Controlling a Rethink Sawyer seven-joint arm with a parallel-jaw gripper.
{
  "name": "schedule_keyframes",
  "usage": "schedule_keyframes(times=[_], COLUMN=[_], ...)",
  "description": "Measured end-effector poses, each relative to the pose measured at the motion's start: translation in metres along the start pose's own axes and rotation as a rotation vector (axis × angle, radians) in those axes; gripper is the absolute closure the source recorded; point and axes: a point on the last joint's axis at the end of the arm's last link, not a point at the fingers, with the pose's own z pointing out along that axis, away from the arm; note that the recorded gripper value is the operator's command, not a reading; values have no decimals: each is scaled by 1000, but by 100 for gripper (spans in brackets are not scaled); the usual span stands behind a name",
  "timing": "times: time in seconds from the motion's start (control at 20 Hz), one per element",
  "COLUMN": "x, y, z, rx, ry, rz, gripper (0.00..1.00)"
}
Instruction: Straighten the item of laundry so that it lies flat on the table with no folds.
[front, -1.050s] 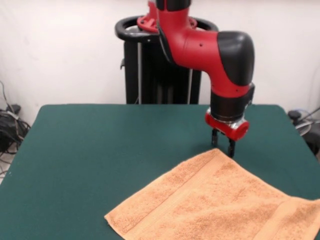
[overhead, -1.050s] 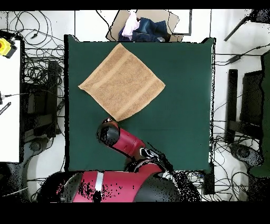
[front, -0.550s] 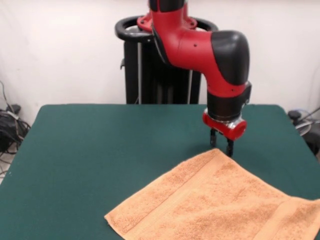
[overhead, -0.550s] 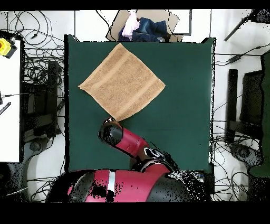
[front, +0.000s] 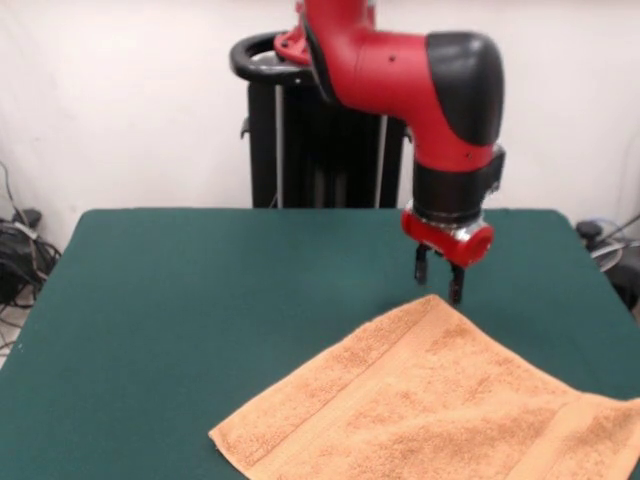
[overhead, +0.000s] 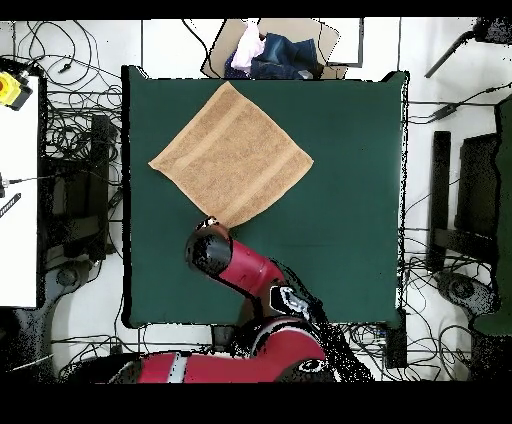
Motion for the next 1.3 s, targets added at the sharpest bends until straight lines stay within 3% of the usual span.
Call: schedule_keyframes(times=[0.3,0.65,0.95,1.3], x=[8,-2,-9,-18], y=[13,18,14,-1], z=[-33,-51,-51,-31], rx=[2,-13,-14,3], ry=[7,-4,-2,8], rz=[-33,-20,-2,31], gripper=[0,0,0,0])
